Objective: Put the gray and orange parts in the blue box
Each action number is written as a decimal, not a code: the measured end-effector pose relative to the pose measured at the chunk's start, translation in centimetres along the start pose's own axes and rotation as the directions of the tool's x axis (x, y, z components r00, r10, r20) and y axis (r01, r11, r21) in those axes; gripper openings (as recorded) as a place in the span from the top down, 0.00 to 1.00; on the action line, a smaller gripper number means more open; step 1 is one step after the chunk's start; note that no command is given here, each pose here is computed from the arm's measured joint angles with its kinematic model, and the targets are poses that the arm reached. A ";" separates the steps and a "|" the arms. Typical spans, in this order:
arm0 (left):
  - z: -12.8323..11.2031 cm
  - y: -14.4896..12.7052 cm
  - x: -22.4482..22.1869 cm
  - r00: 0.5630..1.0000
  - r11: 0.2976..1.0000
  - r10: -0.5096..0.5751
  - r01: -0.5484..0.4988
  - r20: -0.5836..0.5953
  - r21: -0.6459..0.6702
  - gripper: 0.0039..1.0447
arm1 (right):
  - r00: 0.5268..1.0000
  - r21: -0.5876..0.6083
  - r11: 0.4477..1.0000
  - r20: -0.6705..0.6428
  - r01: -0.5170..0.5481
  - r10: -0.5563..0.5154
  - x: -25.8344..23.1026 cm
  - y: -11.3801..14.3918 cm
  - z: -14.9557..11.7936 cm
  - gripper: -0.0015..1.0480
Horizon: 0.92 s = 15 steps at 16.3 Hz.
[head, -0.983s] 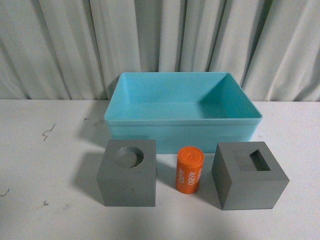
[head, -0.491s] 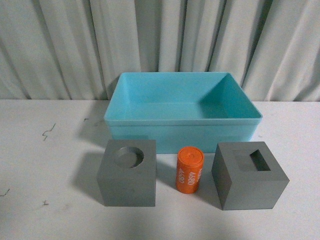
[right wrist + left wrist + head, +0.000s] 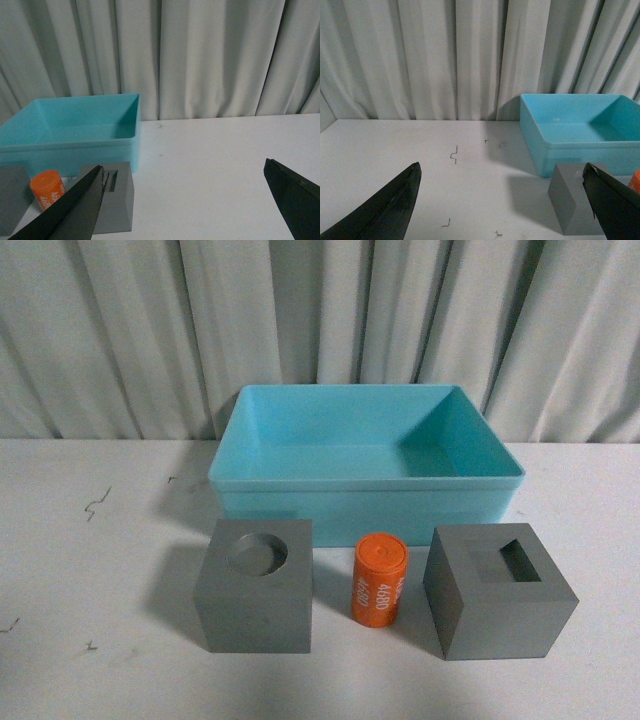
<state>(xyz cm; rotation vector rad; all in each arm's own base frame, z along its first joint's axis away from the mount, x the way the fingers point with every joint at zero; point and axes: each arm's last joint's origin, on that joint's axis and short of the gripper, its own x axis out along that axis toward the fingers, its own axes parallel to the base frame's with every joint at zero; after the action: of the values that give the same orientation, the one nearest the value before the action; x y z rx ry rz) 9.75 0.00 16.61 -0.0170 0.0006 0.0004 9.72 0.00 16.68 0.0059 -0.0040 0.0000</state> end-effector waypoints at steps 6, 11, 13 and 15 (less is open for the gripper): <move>0.0 0.0 0.0 1.000 1.000 0.000 0.000 0.000 0.000 0.06 | 1.000 0.000 1.000 0.000 0.000 0.000 0.0 0.0 0.0 0.06; 0.0 0.0 0.0 1.000 1.000 0.000 0.000 0.000 0.000 0.06 | 1.000 0.000 1.000 0.000 0.000 0.000 0.0 0.0 0.0 0.06; 0.0 0.0 0.0 1.000 1.000 0.000 0.000 0.000 0.000 0.06 | 1.000 0.000 1.000 0.000 0.000 0.000 0.0 0.0 0.0 0.06; 0.0 0.0 0.0 1.000 1.000 0.000 0.000 0.000 0.000 0.06 | 1.000 0.000 1.000 0.000 0.000 0.000 0.0 0.0 0.0 0.06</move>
<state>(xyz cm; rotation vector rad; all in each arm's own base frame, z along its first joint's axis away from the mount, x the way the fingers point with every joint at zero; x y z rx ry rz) 9.75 0.00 16.61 -0.0170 0.0006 0.0004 9.72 0.00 16.68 0.0059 -0.0040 0.0000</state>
